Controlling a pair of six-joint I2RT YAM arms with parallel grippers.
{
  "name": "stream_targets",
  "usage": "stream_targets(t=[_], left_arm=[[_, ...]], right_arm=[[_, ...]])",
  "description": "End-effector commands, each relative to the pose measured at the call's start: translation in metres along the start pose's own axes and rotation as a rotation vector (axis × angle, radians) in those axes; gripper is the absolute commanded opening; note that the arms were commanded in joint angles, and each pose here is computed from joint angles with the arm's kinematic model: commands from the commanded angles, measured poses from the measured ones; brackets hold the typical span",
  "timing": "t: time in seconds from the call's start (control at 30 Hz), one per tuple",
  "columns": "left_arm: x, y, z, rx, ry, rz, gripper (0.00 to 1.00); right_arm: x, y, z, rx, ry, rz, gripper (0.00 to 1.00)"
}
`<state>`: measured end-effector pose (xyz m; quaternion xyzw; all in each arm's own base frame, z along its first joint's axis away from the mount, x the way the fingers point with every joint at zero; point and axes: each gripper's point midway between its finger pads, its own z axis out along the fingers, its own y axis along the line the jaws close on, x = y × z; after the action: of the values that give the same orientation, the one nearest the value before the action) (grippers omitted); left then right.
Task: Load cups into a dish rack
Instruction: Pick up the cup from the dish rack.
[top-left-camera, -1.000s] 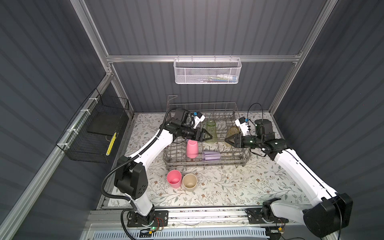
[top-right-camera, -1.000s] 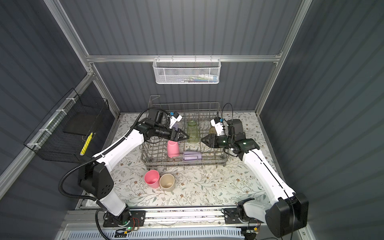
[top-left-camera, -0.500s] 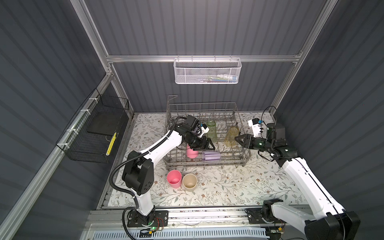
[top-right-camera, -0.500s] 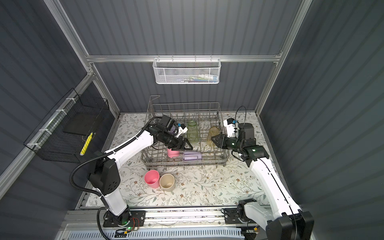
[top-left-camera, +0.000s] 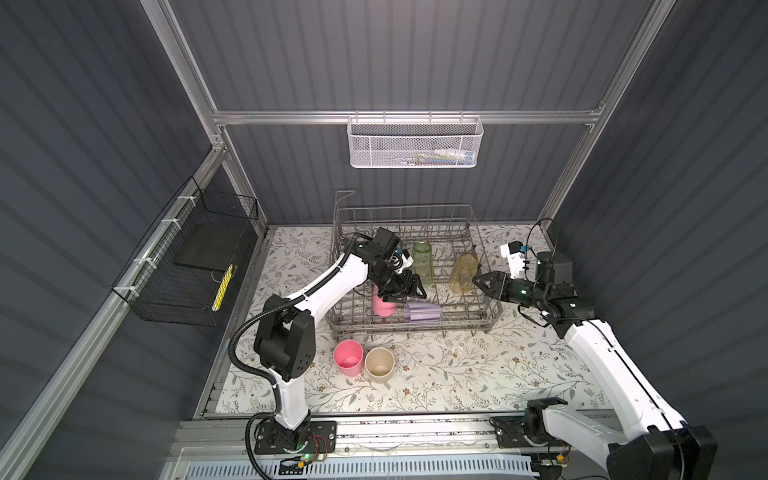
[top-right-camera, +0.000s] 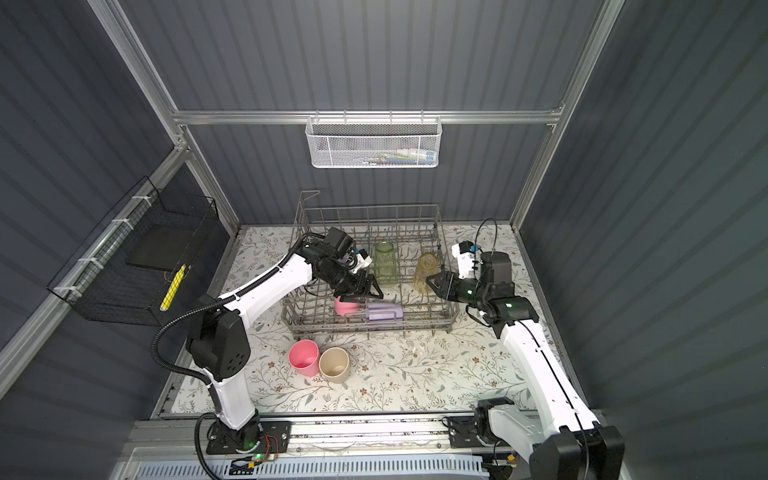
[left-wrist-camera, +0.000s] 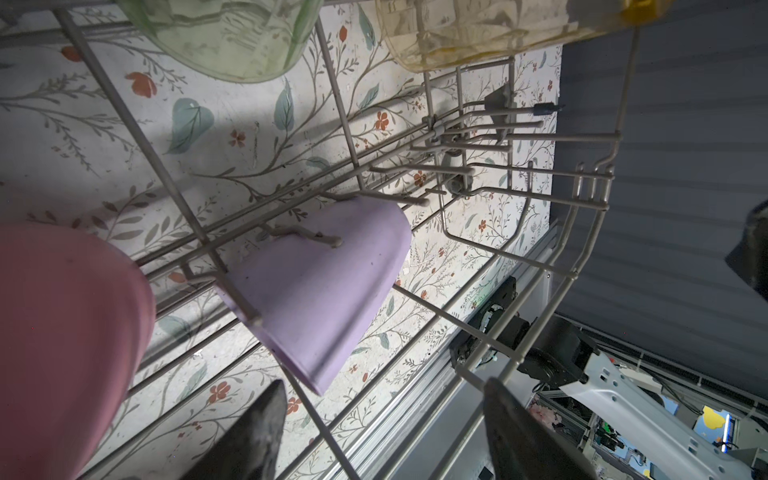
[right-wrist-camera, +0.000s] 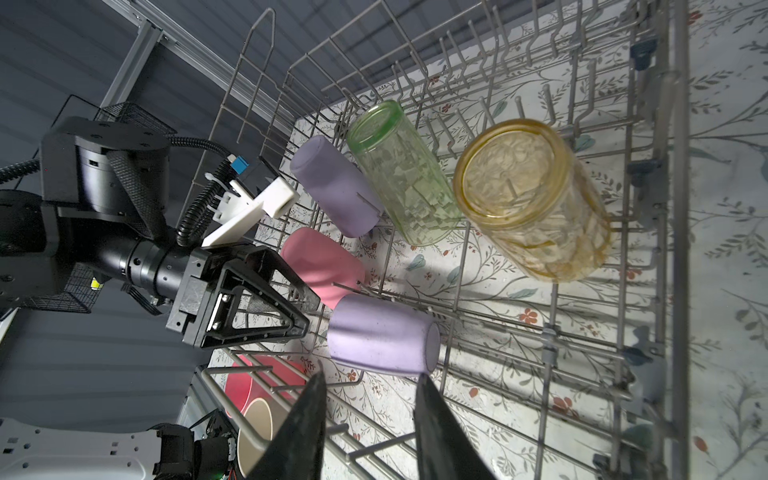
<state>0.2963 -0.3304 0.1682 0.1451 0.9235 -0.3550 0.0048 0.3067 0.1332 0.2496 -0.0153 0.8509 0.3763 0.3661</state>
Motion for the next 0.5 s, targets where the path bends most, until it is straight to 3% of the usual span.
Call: stream_targets(t=[0.0, 0.47], left_arm=[[0.012, 0.004, 0.005, -0.03, 0.067, -0.057, 0.75], [0.017, 0.007, 0.028, -0.047, 0.12, -0.107, 0.71]], right_arm=[[-0.001, 0.001, -0.003, -0.029, -0.018, -0.005, 0.37], [0.007, -0.011, -0.008, -0.041, -0.032, 0.024, 0.38]])
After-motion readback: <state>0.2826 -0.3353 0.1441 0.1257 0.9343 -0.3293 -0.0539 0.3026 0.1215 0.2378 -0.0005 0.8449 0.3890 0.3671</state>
